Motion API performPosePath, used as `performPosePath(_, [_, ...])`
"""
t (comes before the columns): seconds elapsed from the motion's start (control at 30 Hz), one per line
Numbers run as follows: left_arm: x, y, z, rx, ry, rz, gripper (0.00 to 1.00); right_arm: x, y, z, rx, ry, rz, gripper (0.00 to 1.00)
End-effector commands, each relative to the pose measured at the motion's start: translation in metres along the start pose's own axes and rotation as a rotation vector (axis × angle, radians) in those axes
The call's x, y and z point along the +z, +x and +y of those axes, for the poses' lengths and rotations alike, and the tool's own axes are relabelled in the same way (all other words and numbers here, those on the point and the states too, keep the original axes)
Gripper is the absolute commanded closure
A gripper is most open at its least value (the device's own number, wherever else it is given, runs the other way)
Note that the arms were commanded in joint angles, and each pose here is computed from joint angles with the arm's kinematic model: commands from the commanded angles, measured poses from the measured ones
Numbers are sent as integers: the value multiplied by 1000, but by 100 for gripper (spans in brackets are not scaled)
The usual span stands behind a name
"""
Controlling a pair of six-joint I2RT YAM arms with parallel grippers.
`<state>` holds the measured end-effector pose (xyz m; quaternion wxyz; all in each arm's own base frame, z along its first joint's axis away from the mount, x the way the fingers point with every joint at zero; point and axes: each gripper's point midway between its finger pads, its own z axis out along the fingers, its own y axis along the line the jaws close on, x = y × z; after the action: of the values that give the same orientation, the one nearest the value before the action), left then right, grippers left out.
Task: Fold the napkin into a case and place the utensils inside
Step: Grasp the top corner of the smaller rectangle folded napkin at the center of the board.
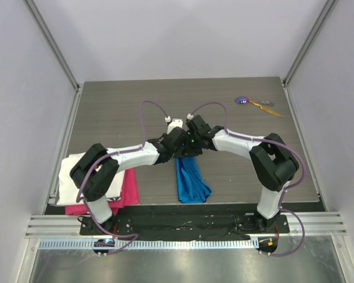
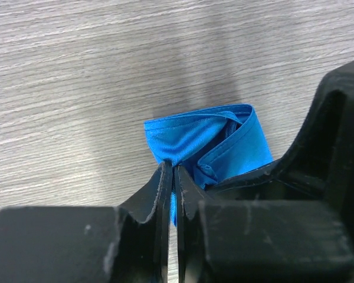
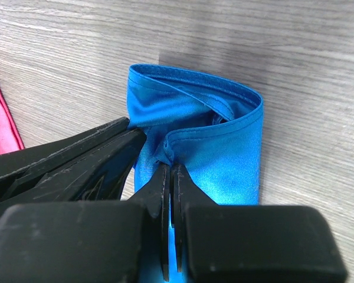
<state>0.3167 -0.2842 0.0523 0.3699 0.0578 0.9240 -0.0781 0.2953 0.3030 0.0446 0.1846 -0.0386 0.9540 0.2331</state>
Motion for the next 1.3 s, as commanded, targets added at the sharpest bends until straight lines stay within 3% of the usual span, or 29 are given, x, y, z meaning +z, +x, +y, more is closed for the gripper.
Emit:
performPosePath(0.0, [-13, -25, -9, -40, 49, -87, 92, -2, -5, 15, 24, -35, 7, 99])
performPosePath(0.4, [-16, -12, 4, -108, 82, -77, 92, 17, -31, 30, 303, -74, -75, 99])
performPosePath(0.63, [-21, -8, 6, -127, 140, -72, 93, 16, -58, 50, 412, -244, -178, 99])
performPosePath(0.83, [-18, -5, 16, -121, 123, -50, 93, 28, -46, 40, 360, -267, -220, 99])
performPosePath(1.0, [-16, -14, 25, -137, 113, -52, 93, 44, -17, 29, 309, -275, -139, 98])
performPosePath(1.27, [-13, -9, 34, -143, 86, -6, 93, 34, -13, 33, 207, -282, -110, 80])
